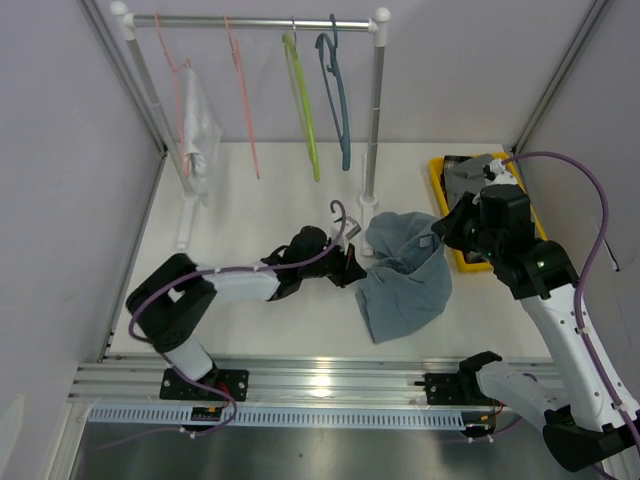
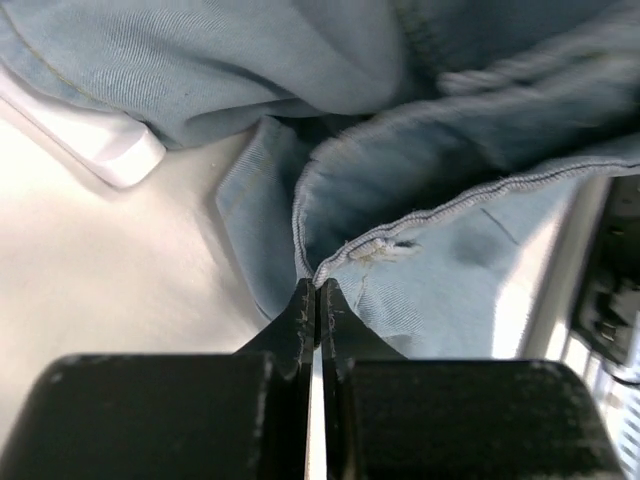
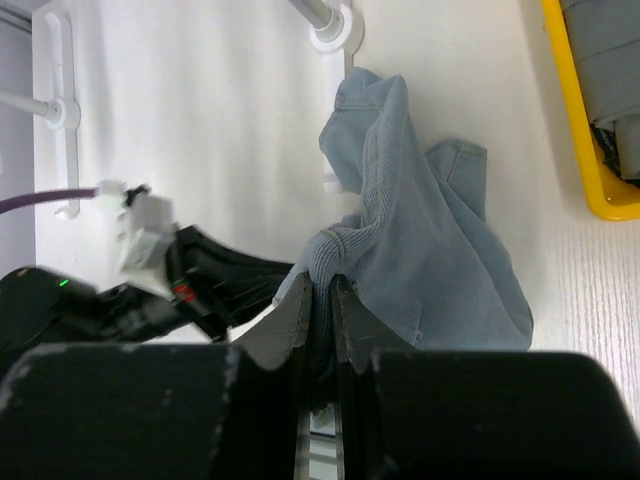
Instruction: Place the skirt on the hanger
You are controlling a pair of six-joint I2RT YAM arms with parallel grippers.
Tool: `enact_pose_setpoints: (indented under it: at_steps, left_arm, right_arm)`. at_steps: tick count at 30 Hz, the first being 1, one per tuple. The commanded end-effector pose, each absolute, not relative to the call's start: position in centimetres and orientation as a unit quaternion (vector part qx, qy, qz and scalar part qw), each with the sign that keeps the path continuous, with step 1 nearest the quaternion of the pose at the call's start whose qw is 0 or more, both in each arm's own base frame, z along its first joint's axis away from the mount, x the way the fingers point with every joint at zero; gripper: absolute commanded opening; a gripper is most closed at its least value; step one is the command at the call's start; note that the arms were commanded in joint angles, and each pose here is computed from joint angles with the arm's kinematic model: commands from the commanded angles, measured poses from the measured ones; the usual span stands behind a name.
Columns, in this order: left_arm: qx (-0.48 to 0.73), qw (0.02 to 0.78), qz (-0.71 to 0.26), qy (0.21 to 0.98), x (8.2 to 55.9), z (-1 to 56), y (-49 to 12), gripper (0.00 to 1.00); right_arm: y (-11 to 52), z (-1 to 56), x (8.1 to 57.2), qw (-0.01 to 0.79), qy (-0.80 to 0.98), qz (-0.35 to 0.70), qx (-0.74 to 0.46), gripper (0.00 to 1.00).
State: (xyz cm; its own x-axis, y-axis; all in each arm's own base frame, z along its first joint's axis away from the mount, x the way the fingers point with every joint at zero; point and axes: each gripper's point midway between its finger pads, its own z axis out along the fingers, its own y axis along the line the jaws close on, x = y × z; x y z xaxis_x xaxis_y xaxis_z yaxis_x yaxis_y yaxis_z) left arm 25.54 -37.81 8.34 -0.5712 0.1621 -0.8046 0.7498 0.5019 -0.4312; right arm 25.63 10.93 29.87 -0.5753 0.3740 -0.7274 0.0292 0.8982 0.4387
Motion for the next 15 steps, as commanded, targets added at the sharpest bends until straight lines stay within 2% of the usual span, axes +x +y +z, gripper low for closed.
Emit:
enact_pose_setpoints:
  at_steps: [1, 12, 15]
  left_arm:
    - [0.278, 0.401, -0.413, 0.769, 25.0, 13.3, -36.3, 0.00]
    - [0.207, 0.528, -0.339, 0.750, 23.7, 27.9, -27.5, 0.00]
    - [0.171, 0.571, -0.289, 0.750, 25.0, 31.9, -24.8, 0.00]
  right_arm:
    - [10.8, 33.2, 26.5, 0.487, 0.840, 0.207, 0.114, 0.00]
    - [10.5, 38.0, 28.0, 0.532, 0.808, 0.223, 0.123, 0.00]
    - [11.1, 39.7, 29.3, 0.543, 0.797, 0.234, 0.123, 0.00]
